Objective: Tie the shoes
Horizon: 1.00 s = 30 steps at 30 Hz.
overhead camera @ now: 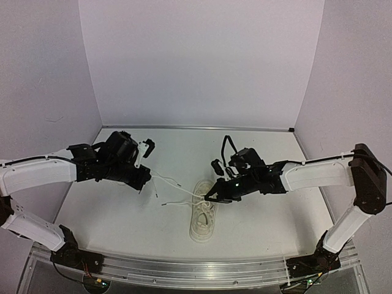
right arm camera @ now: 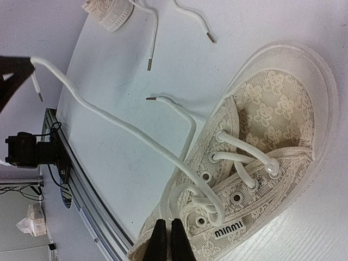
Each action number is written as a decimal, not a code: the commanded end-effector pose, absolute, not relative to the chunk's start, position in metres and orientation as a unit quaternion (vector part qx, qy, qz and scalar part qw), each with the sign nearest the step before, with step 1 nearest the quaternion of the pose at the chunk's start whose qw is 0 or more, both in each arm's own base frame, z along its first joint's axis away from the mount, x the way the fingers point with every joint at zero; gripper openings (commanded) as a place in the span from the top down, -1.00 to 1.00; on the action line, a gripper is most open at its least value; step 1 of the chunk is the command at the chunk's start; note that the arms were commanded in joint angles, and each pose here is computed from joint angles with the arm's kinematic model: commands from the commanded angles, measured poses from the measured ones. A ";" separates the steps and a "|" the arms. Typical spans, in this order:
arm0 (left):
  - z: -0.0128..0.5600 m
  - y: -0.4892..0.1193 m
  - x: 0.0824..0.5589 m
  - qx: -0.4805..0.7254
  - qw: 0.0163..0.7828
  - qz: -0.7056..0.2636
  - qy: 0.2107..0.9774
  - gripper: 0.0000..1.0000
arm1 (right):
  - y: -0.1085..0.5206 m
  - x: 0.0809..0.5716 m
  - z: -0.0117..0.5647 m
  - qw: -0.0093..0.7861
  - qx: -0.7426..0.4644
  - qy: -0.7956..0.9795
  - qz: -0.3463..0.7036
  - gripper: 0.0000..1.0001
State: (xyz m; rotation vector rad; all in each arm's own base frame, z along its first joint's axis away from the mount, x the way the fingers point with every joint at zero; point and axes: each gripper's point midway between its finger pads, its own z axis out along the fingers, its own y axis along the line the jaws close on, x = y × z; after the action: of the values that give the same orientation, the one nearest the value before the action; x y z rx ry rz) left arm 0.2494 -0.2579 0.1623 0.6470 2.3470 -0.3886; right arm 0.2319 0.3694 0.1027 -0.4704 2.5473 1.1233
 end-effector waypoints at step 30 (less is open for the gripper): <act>0.197 -0.535 0.056 0.707 0.299 -0.336 0.545 1.00 | 0.368 0.262 0.117 0.192 -0.201 0.882 0.382 1.00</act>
State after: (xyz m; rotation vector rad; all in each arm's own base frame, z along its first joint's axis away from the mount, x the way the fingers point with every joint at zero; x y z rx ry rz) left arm 0.0504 -0.5075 0.1749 1.8087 1.6746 -0.8224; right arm 0.2545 0.3624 0.1054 -0.5215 2.5206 1.0582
